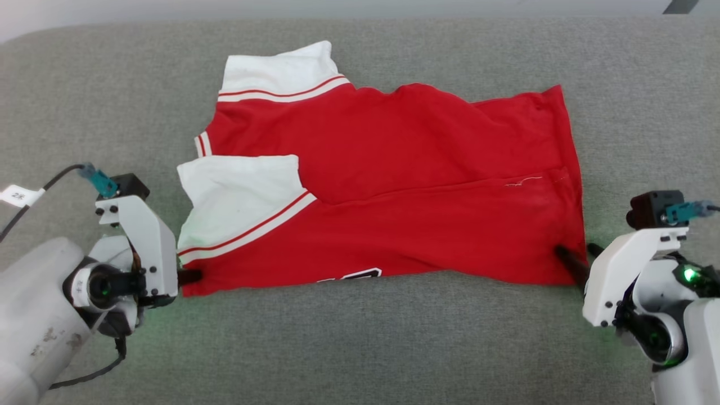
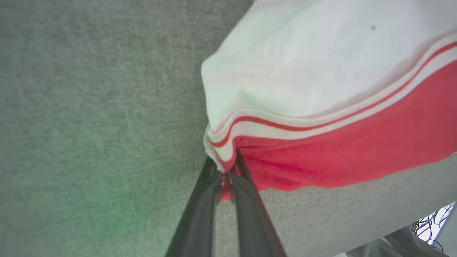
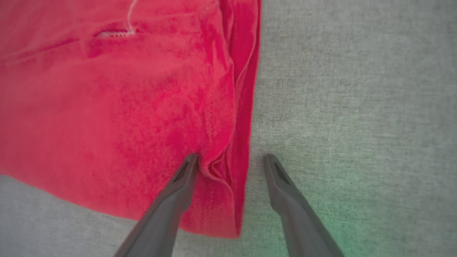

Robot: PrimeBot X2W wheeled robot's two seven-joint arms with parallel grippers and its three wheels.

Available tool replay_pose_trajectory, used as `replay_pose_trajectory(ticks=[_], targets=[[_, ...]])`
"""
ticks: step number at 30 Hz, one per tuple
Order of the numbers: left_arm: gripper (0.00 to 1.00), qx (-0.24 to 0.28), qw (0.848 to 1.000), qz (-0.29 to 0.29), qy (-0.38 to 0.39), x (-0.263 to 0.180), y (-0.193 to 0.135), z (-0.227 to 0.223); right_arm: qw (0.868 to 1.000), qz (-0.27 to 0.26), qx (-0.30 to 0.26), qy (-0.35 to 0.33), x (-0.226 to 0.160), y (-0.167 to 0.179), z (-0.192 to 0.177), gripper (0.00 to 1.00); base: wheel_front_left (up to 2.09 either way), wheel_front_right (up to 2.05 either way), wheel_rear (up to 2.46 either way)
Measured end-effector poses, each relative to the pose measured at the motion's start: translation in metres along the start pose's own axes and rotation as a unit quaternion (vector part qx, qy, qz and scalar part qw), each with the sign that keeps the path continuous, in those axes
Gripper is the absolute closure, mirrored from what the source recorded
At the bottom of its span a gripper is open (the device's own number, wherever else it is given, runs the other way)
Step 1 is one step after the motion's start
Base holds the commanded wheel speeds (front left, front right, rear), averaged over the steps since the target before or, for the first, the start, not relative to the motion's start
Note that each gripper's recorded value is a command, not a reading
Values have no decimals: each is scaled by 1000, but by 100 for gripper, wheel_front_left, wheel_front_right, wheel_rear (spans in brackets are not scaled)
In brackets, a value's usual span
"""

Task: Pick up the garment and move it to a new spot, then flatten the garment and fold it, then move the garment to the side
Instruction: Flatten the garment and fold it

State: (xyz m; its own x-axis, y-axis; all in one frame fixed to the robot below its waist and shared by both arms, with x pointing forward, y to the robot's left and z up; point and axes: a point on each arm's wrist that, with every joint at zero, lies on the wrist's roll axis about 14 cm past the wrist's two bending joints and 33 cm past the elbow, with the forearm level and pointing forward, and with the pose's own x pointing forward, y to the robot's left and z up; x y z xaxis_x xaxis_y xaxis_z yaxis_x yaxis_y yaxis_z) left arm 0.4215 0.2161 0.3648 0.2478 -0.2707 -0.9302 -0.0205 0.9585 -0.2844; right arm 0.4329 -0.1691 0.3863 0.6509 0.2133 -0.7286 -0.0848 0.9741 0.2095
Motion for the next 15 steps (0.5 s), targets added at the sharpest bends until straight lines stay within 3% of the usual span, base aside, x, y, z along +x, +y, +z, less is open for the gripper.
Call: replay_pose_trajectory(ticks=[15], targets=[[100, 25, 1000, -3, -19, -19, 2, 2, 1000, -1, -30, -2, -11, -5, 25, 100, 0, 0, 0]])
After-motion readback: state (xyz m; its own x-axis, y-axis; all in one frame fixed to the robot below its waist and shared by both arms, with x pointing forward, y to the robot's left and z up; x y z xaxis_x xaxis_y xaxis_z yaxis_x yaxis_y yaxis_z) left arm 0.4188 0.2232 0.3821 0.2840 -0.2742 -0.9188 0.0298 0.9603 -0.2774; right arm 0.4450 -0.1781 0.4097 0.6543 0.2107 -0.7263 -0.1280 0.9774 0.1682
